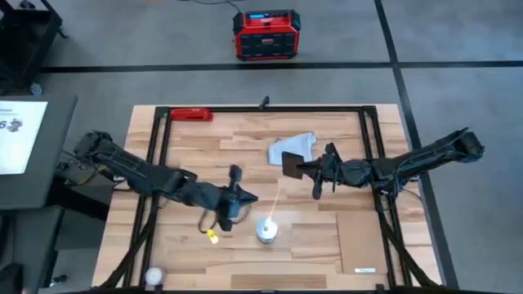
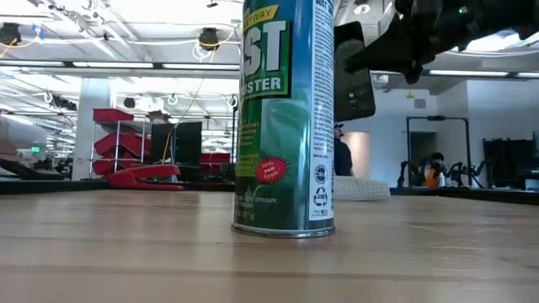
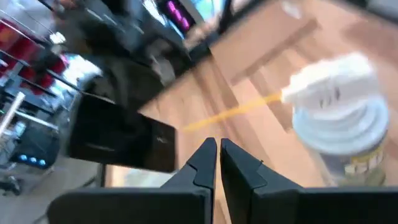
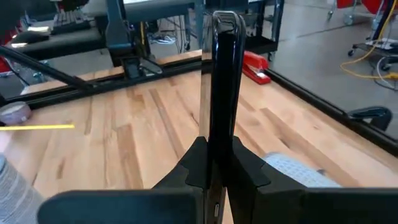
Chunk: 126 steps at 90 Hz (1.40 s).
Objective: Apply microfiber cloth
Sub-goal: Spray the back of the black phone with the spray bottle
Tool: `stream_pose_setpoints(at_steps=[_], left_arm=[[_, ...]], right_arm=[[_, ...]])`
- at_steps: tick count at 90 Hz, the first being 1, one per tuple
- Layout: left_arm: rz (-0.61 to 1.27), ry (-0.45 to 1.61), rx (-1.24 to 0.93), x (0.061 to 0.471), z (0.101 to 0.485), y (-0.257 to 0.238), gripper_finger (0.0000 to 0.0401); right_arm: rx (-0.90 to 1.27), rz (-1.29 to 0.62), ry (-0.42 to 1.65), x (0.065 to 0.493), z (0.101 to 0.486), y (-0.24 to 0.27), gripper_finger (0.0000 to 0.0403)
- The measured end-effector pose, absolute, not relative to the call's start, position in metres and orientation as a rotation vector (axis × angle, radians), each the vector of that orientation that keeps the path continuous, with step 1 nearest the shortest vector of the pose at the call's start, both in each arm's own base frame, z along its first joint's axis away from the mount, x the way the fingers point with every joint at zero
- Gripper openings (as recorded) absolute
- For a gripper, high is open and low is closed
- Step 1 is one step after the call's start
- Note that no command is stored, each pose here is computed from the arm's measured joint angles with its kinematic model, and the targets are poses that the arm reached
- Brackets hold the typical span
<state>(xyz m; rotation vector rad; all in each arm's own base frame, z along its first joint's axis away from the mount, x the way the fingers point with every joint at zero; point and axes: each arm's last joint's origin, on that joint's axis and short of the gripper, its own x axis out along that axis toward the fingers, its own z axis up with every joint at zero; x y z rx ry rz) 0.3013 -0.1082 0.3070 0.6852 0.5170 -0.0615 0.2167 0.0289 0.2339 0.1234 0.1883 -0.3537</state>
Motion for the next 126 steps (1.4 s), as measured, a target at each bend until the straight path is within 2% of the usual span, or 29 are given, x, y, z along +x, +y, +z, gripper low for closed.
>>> stream_pose_setpoints(at_steps=[15, 26, 53, 104, 126], left_arm=[[-0.103, 0.639, 0.783, 0.335, 0.308, -0.118, 0.0], [-0.151, 0.679, 0.813, 0.347, 0.323, -0.124, 0.0], [-0.252, 0.742, 0.773, 0.342, 0.352, -0.132, 0.0], [-0.317, 0.796, 0.786, 0.343, 0.34, -0.138, 0.0], [-0.317, 0.757, 0.801, 0.344, 0.358, -0.137, 0.0]], right_arm=[[0.101, -0.352, 0.189, 0.217, 0.234, 0.029, 0.0014], [0.093, -0.343, 0.189, 0.216, 0.235, 0.029, 0.0014], [0.098, -0.32, 0.169, 0.206, 0.244, 0.027, 0.0014], [0.101, -0.355, 0.158, 0.209, 0.243, 0.026, 0.0014], [0.101, -0.355, 0.159, 0.209, 0.243, 0.026, 0.0014]])
